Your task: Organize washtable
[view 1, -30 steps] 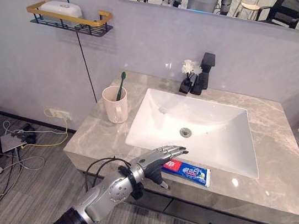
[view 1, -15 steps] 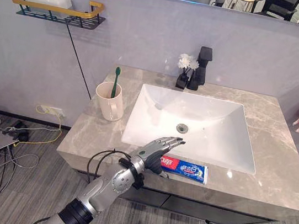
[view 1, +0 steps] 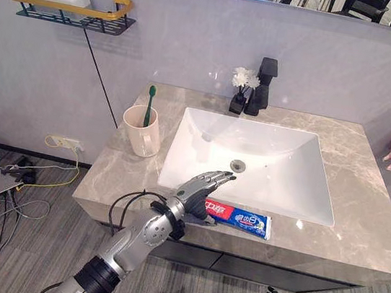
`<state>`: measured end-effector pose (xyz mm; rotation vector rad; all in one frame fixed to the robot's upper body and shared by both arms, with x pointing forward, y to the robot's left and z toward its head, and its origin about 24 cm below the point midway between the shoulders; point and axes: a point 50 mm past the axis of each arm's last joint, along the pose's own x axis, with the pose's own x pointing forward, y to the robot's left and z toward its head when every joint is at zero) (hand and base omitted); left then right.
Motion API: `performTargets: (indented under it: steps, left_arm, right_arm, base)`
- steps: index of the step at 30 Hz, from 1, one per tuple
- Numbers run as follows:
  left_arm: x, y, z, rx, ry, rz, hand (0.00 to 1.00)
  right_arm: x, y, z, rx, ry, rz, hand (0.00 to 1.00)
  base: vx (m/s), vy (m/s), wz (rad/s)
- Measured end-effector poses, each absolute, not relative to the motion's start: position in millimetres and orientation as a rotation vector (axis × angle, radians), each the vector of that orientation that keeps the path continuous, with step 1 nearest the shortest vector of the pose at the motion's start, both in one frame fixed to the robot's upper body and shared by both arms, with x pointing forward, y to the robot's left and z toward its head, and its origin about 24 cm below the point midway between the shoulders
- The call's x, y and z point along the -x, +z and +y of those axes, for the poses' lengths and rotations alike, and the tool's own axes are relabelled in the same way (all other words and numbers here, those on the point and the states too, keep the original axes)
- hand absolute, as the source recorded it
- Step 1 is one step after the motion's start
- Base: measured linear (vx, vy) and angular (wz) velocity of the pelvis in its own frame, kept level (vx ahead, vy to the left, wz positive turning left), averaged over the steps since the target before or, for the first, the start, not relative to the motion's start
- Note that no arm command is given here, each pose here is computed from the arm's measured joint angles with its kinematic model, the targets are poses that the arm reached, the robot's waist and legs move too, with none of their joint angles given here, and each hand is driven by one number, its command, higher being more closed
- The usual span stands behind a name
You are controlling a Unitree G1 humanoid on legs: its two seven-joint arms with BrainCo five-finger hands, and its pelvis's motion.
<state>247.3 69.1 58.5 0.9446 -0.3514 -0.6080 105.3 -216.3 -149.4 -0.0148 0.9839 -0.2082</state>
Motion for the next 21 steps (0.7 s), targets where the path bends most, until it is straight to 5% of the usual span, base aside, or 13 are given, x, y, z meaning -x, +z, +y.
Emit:
performTargets:
  steps: [11,12,21]
  left_arm:
    - [-254,52,74,-1.016,-0.587,-0.334,0.0]
    - [-254,51,75,-1.019,-0.588,-0.325,1.0]
    - [-255,44,76,-1.047,-0.609,-0.291,1.0]
  right_arm:
    - [-108,-149,-212,0.027,-0.18,0.982,0.0]
    - [-108,-149,-212,0.027,-0.18,0.982,0.0]
    - [-109,-149,-212,0.028,-0.177,0.978,0.0]
  base:
    - [0.0,0.0,-0.01]
    - [0.0,0.0,-0.04]
    - [-0.02,0.004,-0.02]
